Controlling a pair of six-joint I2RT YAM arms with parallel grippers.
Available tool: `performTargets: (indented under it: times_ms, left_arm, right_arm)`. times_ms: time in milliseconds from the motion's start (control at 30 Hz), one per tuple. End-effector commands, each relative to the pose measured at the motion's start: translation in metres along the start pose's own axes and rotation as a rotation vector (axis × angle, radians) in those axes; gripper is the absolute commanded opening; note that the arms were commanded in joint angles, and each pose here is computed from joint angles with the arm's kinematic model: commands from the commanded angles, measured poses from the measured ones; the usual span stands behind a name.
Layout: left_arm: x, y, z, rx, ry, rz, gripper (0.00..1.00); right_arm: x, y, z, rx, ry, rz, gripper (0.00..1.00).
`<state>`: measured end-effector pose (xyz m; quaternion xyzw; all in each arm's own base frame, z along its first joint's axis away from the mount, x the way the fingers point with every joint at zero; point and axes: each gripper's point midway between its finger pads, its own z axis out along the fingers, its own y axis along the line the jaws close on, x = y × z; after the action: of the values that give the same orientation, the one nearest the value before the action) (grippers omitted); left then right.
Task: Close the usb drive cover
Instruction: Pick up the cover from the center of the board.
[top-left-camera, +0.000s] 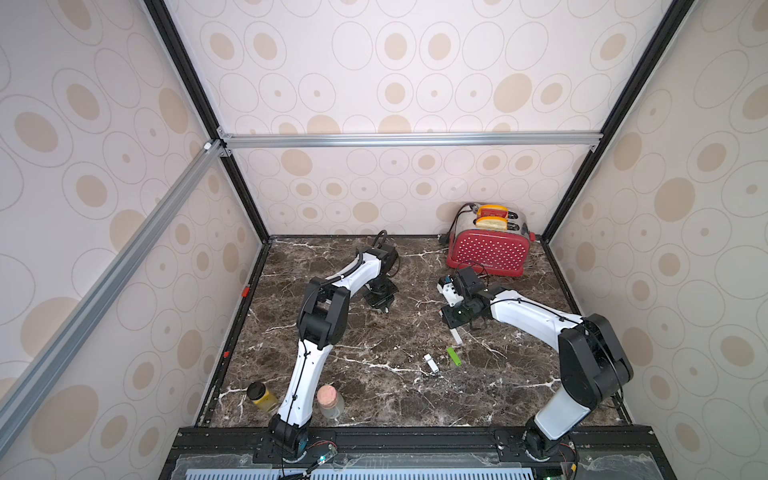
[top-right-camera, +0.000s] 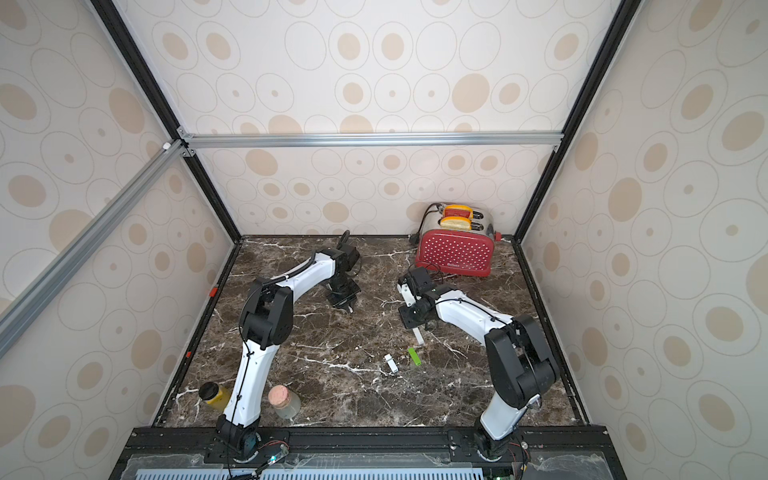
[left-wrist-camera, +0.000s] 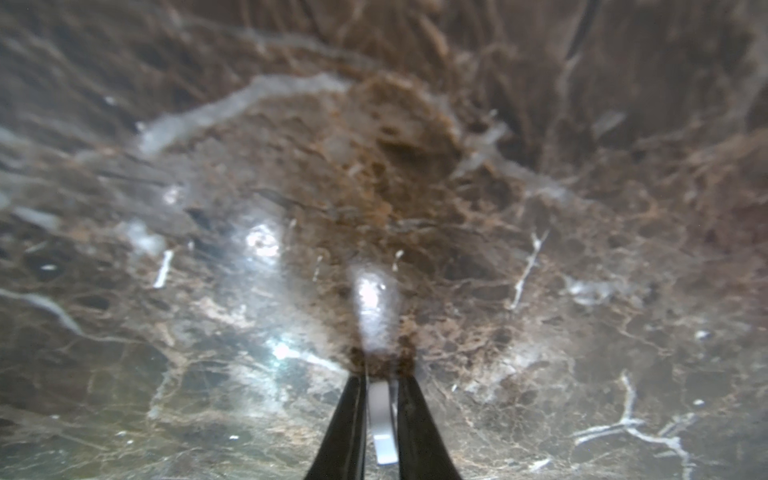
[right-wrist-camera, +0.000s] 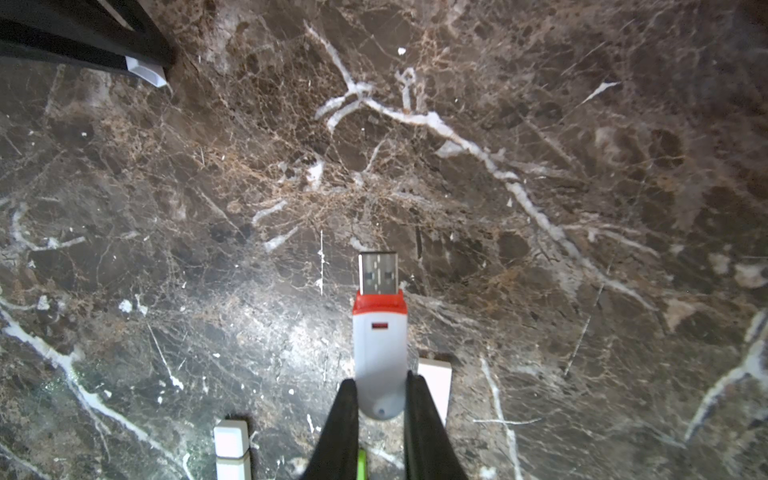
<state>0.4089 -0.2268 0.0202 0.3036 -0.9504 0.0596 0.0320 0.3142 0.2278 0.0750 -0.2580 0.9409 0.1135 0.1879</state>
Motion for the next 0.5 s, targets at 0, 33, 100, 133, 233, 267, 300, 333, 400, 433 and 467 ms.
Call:
performTargets:
  times_ms: [0,33,100,133,233,267,300,333,400,433,467]
  left_arm:
    - [0.0011,-0.0008,0.0057,-0.023,-0.002,0.002,0.14]
    - [0.0009,-0.0009,0.0056,-0.023,-0.003,0.002,0.14]
    - [0.001,-0.0005,0.0051,-0.023,-0.004,0.008,0.13]
    - [0.001,-0.0003,0.0047,-0.023,-0.005,0.008,0.13]
    - [0.002,0.0013,0.0042,-0.027,-0.005,0.014,0.13]
    - [0.0017,0.0013,0.004,-0.025,-0.006,0.014,0.12]
    - [0.0017,0.0018,0.0044,-0.025,-0.006,0.016,0.12]
    - [0.002,0.0017,0.0046,-0.024,-0.005,0.016,0.11]
    - [0.0025,0.0005,0.0057,-0.02,-0.003,0.02,0.09]
    - [0.0028,0.0004,0.0057,-0.02,-0.003,0.022,0.08]
    - [0.0029,0.0003,0.0057,-0.02,-0.002,0.024,0.08]
  right_arm:
    - [0.0051,0.004,0.0016,-0.005,0.013,-0.013,0.0]
    - [0.0053,0.0042,0.0012,-0.006,0.014,-0.013,0.0]
    - [0.0046,0.005,0.0003,-0.009,0.009,-0.014,0.0]
    - [0.0047,0.0056,-0.0001,-0.011,0.008,-0.015,0.0]
    - [0.0047,0.0065,-0.0002,-0.012,0.006,-0.018,0.0]
    - [0.0049,0.0063,0.0,-0.013,0.007,-0.016,0.0]
    - [0.0049,0.007,0.0003,-0.015,0.009,-0.018,0.0]
    - [0.005,0.0082,0.0006,-0.019,0.01,-0.018,0.0]
    - [0.0056,0.0093,0.0015,-0.023,0.01,-0.02,0.0]
    - [0.0057,0.0094,0.0016,-0.024,0.009,-0.02,0.0]
    - [0.0061,0.0092,0.0015,-0.023,0.01,-0.02,0.0]
